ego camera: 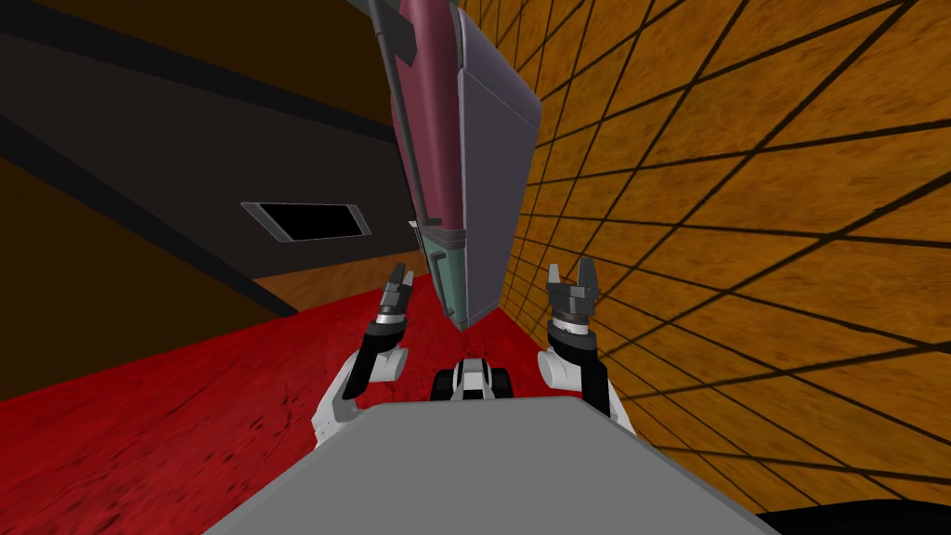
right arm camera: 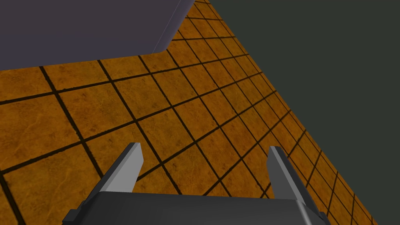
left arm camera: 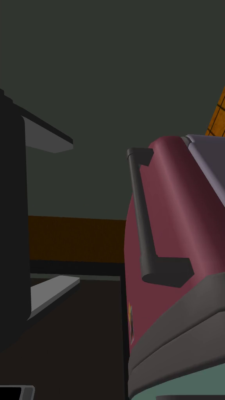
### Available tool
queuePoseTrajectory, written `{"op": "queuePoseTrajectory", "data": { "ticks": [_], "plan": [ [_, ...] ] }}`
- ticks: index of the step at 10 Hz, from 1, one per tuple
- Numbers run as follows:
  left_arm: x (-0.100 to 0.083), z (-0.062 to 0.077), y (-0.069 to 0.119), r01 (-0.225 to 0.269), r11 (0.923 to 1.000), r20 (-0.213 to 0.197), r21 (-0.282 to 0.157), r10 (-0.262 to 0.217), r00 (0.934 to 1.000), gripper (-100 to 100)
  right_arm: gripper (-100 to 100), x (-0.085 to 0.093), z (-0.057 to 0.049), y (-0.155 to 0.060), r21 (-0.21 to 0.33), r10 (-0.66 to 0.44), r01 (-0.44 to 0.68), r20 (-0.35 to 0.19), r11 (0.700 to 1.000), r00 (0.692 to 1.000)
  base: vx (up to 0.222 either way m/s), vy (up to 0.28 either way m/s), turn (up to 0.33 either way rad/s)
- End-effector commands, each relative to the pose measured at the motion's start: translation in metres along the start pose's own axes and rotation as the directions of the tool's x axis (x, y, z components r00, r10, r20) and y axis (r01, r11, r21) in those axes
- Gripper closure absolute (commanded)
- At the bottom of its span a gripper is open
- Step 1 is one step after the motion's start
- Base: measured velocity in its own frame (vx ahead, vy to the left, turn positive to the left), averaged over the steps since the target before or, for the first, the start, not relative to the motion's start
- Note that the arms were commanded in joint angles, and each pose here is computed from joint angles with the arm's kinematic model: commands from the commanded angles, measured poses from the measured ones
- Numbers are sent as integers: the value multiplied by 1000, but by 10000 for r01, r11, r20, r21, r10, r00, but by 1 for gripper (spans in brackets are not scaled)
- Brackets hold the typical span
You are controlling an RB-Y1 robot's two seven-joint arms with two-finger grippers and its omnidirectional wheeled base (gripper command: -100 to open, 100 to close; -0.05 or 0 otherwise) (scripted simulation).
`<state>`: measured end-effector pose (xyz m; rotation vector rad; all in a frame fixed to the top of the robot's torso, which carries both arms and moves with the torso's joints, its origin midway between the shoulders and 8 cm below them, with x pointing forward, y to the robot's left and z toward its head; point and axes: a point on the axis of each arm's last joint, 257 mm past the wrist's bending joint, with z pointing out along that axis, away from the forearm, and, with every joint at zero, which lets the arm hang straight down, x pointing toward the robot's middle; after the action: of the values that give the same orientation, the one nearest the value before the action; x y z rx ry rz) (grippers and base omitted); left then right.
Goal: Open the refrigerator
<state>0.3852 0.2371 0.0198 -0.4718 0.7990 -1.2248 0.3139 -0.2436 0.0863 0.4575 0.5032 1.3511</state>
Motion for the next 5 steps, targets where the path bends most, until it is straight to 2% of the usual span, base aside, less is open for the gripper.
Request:
{"op": "queuePoseTrajectory", "data": {
  "ticks": [1, 3, 5],
  "plan": [
    [2, 9, 19, -5, 9997, -371, -227, -3, 9993, -100, 0, 0, 0, 0, 0, 0, 0, 0, 10000, 10000, 13, -78, 5],
    [-3, 21, 42, -11, 9986, -619, -522, -21, 9981, -100, 0, 0, 0, 0, 0, 0, 0, 0, 10000, 10000, 11, -82, -1],
    [-6, 33, 56, 0, 9979, -702, -655, -46, 9975, -100, 0, 0, 0, 0, 0, 0, 0, 0, 10000, 10000, 12, -76, 1]
  ]
}}
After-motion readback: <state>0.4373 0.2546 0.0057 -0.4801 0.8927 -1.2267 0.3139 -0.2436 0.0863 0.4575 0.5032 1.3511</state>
